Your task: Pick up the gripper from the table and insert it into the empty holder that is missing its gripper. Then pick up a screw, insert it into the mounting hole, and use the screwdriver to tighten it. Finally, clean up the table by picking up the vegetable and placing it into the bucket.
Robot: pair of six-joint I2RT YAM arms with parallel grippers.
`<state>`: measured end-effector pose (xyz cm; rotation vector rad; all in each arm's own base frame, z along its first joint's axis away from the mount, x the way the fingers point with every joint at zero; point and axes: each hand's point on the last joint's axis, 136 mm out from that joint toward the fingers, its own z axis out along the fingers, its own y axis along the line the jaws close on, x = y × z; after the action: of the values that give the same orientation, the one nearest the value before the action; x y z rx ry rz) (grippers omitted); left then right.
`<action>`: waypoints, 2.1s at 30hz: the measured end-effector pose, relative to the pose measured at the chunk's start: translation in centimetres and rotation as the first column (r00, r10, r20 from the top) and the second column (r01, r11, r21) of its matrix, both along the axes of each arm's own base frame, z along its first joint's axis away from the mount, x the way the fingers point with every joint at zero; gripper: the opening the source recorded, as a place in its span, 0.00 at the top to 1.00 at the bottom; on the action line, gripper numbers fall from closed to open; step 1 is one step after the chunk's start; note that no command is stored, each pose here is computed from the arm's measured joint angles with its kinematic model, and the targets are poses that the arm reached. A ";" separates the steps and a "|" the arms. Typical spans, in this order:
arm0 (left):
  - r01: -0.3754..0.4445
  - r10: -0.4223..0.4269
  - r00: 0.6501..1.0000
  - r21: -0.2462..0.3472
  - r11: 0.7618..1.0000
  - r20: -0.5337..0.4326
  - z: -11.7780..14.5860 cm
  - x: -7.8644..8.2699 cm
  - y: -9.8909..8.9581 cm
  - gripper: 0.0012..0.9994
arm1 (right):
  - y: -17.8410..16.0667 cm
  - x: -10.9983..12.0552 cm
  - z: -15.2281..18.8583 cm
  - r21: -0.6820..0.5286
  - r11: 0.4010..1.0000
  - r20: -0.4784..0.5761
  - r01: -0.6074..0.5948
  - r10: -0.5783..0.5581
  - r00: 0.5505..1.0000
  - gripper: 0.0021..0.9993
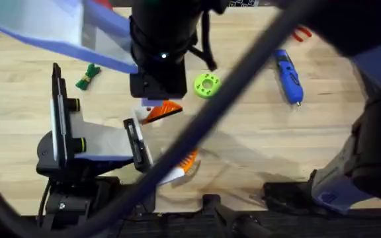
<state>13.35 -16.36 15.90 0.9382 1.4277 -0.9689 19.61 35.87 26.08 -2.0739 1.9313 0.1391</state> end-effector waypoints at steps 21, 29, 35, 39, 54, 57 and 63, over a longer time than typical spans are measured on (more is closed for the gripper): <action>0.000 0.000 1.000 0.000 1.000 0.000 0.0 0.0 0.0 0.01 | 1.0 -0.7 -1.7 -0.008 1.000 -0.074 -0.027 0.027 0.997 1.00; 0.000 0.000 1.000 0.000 1.000 0.001 0.0 0.0 0.0 0.01 | 1.3 -0.6 -2.3 -0.018 0.999 -0.080 -0.028 0.026 0.996 1.00; 0.000 0.000 1.000 0.000 1.000 0.000 0.0 0.0 0.0 0.01 | 1.4 -0.5 -2.7 -0.027 0.999 -0.086 -0.028 0.026 0.996 1.00; 0.000 0.000 1.000 0.000 1.000 0.000 0.0 0.0 0.0 0.01 | 1.4 -0.5 -2.7 -0.028 0.999 -0.086 -0.028 0.026 0.996 1.00; -0.002 0.002 1.000 -0.003 1.000 -0.008 0.0 0.0 0.0 0.01 | 1.6 -0.4 -3.6 -0.047 0.998 -0.096 -0.031 0.026 0.995 1.00; -0.002 0.002 1.000 -0.005 1.000 -0.014 0.0 0.0 0.0 0.01 | 1.7 -0.4 -3.9 -0.053 0.998 -0.100 -0.031 0.026 0.995 1.00; -0.002 0.001 1.000 -0.005 1.000 -0.014 0.0 0.0 0.0 0.01 | 1.8 -0.3 -3.9 -0.049 0.998 -0.097 -0.031 0.026 0.995 1.00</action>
<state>13.36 -16.35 15.90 0.9279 1.4371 -0.9797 19.30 37.65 22.23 -2.1649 1.9810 0.2027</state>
